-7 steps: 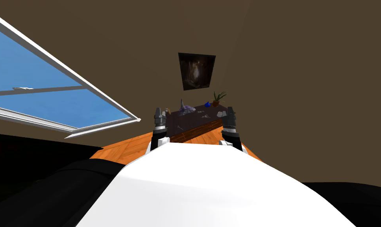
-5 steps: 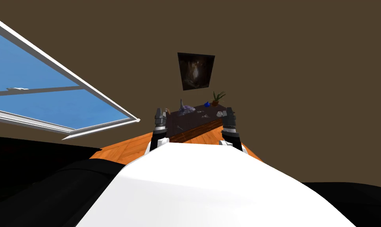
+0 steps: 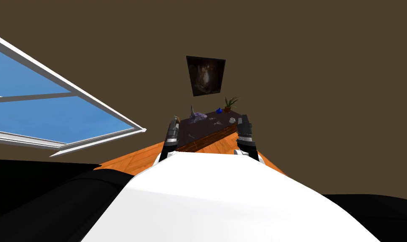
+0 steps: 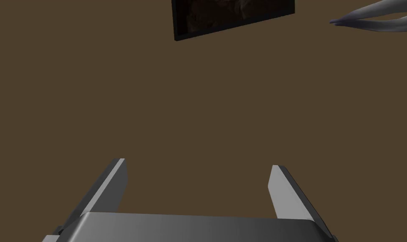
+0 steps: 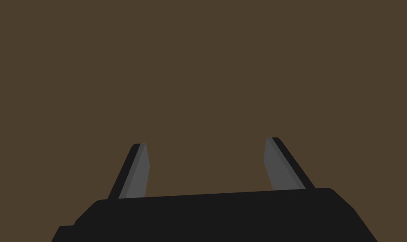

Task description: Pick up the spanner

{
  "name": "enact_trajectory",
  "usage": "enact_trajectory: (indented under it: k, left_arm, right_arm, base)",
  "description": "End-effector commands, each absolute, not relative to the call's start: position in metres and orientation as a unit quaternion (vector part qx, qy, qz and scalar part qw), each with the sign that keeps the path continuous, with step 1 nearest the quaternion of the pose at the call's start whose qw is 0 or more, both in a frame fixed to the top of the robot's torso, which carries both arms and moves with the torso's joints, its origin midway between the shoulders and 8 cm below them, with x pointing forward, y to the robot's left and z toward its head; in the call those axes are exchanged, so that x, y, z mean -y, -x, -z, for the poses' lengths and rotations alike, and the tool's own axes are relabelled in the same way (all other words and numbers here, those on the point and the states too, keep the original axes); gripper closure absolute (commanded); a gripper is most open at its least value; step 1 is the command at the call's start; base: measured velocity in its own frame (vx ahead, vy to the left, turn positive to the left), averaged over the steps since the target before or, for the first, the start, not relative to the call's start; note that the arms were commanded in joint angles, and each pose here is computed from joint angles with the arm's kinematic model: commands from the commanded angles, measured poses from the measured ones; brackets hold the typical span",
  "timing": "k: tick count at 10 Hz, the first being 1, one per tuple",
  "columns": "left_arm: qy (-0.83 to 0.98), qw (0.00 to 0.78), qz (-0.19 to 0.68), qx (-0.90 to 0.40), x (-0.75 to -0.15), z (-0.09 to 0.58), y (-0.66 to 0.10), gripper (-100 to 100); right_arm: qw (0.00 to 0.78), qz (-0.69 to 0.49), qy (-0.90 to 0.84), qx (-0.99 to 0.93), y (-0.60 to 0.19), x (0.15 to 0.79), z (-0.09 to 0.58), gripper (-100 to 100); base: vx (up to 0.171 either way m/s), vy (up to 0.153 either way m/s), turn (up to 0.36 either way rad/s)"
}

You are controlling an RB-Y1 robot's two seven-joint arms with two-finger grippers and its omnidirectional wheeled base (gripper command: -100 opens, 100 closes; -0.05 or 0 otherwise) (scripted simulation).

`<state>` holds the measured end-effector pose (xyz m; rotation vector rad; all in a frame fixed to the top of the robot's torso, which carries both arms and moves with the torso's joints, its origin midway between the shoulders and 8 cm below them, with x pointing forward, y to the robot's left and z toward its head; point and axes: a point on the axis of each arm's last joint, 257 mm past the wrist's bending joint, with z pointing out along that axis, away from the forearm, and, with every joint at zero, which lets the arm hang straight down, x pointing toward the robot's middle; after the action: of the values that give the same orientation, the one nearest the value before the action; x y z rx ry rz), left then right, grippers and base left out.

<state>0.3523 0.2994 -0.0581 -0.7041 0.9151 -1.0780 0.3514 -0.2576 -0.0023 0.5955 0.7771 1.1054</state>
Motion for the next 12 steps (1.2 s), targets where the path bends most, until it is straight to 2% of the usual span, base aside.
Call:
enact_trajectory:
  k: [1, 4, 8, 12]
  left_arm:
    - [0.327, 0.691, 0.476, -0.435, -0.301, 0.081, -0.35, -100]
    - [0.362, 0.656, 0.454, -0.482, -0.31, 0.139, -0.337, -100]
    - [0.43, 0.589, 0.413, -0.545, -0.328, 0.233, -0.299, -100]
    - [0.477, 0.542, 0.379, -0.578, -0.342, 0.292, -0.265, -100]
  right_arm:
    - [0.74, -0.504, -0.271, -0.354, -0.351, 0.258, 0.002, 0]
    - [0.74, -0.504, -0.271, -0.354, -0.351, 0.258, 0.002, 0]
    - [0.74, -0.504, -0.271, -0.354, -0.351, 0.258, 0.002, 0]
    - [0.74, -0.504, -0.271, -0.354, -0.351, 0.258, 0.002, 0]
  base:
    - [-0.04, 0.01, -0.163]
    - [-0.038, 0.003, -0.182]
    - [-0.029, -0.008, -0.283]
    - [-0.001, -0.012, -0.186]
